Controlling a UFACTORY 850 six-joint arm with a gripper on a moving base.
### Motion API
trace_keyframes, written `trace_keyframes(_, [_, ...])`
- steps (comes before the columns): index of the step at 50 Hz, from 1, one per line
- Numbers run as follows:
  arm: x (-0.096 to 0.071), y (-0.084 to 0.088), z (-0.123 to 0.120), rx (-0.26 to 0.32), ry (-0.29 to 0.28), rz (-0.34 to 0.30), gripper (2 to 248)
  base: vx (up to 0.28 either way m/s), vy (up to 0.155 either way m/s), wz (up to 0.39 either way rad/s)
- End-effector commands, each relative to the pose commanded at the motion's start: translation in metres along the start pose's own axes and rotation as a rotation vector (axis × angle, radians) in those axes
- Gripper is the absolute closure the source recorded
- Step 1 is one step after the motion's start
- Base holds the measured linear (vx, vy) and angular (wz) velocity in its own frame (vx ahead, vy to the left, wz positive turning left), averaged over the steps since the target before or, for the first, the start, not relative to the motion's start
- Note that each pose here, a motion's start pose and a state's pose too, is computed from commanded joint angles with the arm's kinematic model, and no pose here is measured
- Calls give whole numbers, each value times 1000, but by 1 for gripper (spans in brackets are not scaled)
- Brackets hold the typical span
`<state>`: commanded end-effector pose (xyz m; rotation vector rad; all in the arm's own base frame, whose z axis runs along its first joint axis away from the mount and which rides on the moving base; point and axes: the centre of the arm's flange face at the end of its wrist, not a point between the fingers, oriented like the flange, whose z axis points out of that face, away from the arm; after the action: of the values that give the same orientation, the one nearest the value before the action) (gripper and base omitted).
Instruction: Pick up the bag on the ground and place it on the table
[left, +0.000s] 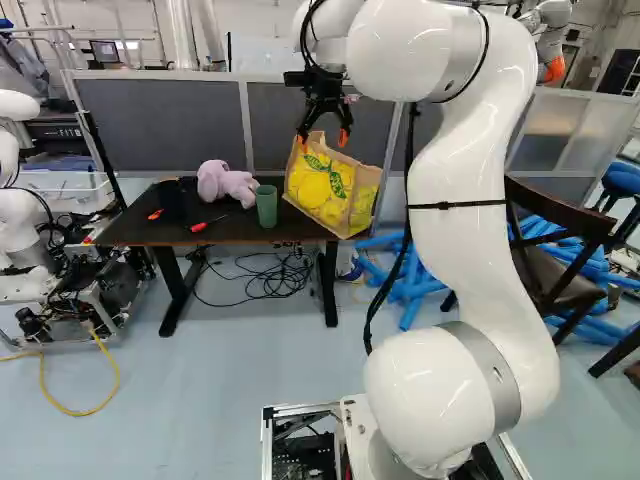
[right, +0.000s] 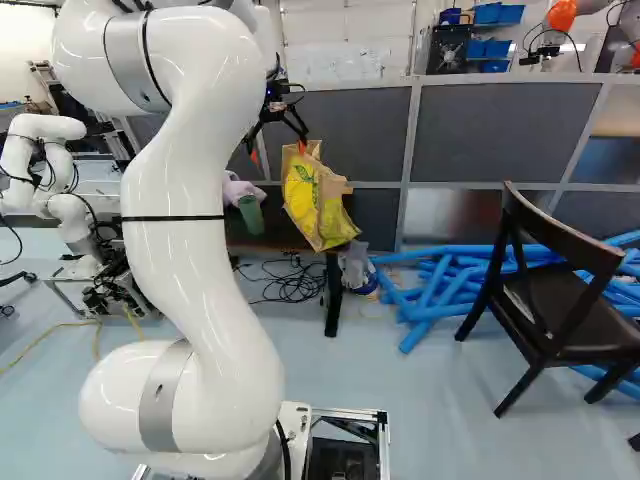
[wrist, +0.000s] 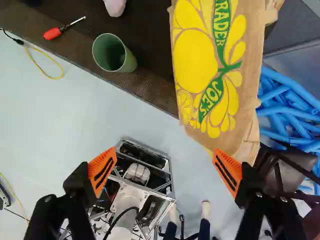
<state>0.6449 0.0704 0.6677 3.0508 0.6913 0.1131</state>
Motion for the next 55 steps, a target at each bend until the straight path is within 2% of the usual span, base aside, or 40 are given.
trace_keyframes(35, [0,0,0,0,0,0,3,-126,1,15])
trace_keyframes(55, [0,0,0,0,0,0,3,-9,0,1])
